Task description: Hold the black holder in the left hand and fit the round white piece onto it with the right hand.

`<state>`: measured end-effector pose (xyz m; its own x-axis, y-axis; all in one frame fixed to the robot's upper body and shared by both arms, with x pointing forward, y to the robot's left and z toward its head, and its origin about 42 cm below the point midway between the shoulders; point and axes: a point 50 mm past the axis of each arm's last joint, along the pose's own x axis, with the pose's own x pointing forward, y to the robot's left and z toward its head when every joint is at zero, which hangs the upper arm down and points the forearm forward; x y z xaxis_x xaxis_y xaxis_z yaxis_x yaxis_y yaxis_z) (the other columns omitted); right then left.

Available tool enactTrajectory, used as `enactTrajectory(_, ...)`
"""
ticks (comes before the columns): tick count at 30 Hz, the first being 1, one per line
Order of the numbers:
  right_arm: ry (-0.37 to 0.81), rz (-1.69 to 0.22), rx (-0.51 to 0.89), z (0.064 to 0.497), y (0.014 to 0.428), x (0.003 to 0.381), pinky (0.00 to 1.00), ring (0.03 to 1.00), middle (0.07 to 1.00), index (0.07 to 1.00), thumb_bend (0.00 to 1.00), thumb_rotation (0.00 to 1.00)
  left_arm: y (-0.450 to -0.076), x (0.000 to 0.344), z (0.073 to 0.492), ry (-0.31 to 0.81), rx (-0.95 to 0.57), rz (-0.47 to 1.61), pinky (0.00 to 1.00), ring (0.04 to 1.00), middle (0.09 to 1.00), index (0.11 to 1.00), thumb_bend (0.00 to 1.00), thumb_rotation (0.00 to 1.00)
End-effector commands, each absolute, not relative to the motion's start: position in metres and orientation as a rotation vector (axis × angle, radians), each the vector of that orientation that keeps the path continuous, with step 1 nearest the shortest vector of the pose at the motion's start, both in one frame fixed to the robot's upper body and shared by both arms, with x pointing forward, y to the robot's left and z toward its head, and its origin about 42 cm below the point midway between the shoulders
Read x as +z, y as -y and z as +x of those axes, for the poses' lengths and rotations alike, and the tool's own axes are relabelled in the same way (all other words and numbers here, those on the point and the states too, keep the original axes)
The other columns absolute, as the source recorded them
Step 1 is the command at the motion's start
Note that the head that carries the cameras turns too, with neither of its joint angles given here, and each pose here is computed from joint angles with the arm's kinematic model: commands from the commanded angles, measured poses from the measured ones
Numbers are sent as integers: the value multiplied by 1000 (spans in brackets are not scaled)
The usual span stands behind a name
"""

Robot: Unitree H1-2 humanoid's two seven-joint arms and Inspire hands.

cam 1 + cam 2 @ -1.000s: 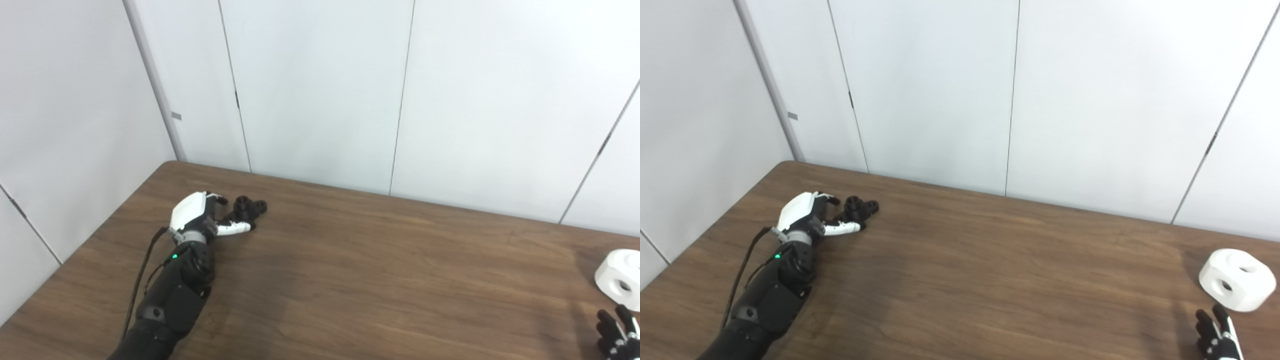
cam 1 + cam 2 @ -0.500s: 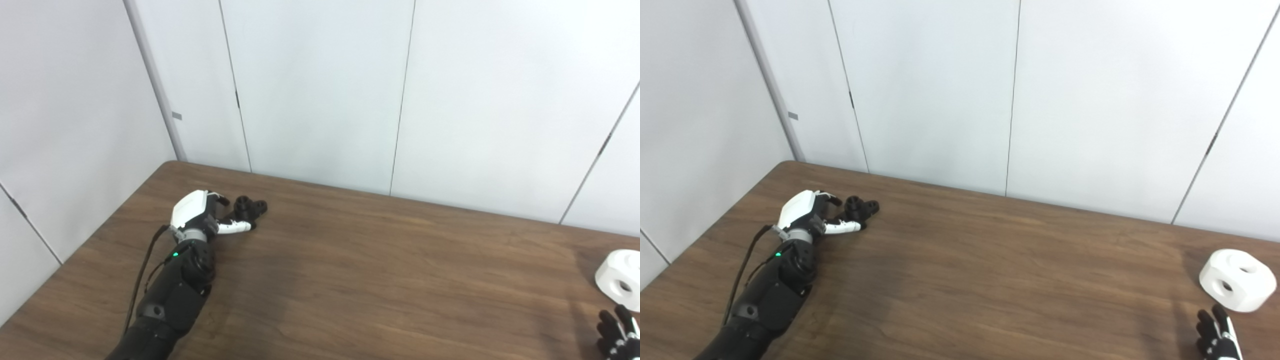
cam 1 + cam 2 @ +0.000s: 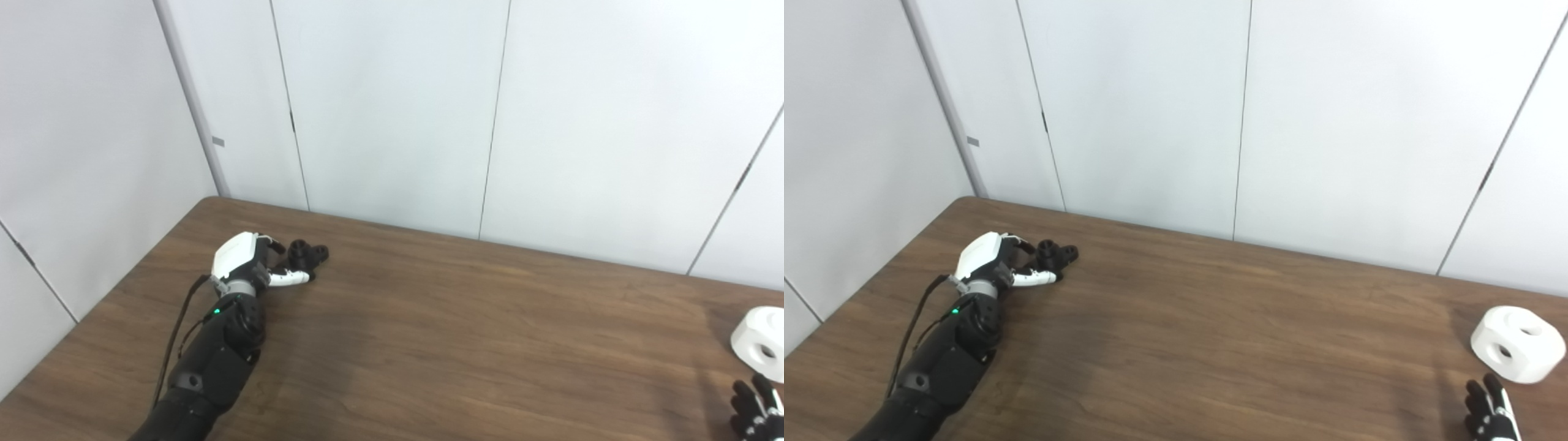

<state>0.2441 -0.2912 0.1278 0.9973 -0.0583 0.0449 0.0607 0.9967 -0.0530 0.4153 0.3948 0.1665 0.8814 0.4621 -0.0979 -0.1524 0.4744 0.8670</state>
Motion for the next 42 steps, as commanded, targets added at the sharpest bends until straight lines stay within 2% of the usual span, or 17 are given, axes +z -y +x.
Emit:
enactTrajectory(1, 100, -45, -55, 246, 289, 141, 1000, 982, 965, 1000, 546, 1000, -400, 179, 418, -307, 395, 1040, 1000, 1000, 932, 676, 858, 254)
enactTrajectory(4, 101, -45, -55, 246, 289, 141, 1000, 984, 966, 1000, 544, 1000, -399, 177, 419, -303, 396, 1039, 1000, 1000, 919, 646, 844, 229)
enactTrajectory(6, 104, -48, -56, 246, 289, 141, 1000, 984, 964, 1000, 531, 1000, -398, 176, 419, -290, 397, 1030, 1000, 995, 900, 593, 831, 173)
enactTrajectory(7, 105, -50, -57, 246, 289, 142, 1000, 982, 963, 1000, 531, 1000, -398, 175, 419, -286, 397, 1027, 1000, 993, 893, 542, 682, 121)
enactTrajectory(8, 105, -48, -56, 246, 289, 142, 1000, 980, 962, 1000, 531, 1000, -398, 174, 419, -277, 397, 1022, 1000, 993, 889, 510, 589, 89)
enactTrajectory(11, 107, -42, -52, 246, 289, 142, 1000, 985, 966, 1000, 535, 1000, -398, 171, 419, -265, 396, 1020, 1000, 968, 846, 486, 531, 55)
enactTrajectory(18, 109, -37, -50, 245, 289, 144, 1000, 987, 969, 1000, 529, 1000, -397, 166, 419, -265, 383, 1030, 1000, 922, 797, 484, 522, 48)
enactTrajectory(32, 102, -47, -39, 244, 288, 144, 1000, 978, 960, 1000, 543, 1000, -391, 166, 410, -257, 330, 1044, 1000, 923, 808, 485, 521, 48)
enactTrajectory(36, 100, -39, -20, 247, 288, 144, 1000, 1000, 997, 1000, 657, 1000, -382, 166, 402, -229, 296, 1047, 1000, 925, 814, 485, 521, 48)
enactTrajectory(42, 84, -31, -29, 249, 285, 145, 1000, 1000, 1000, 1000, 689, 1000, -362, 166, 389, -167, 255, 1080, 1000, 911, 802, 485, 522, 49)
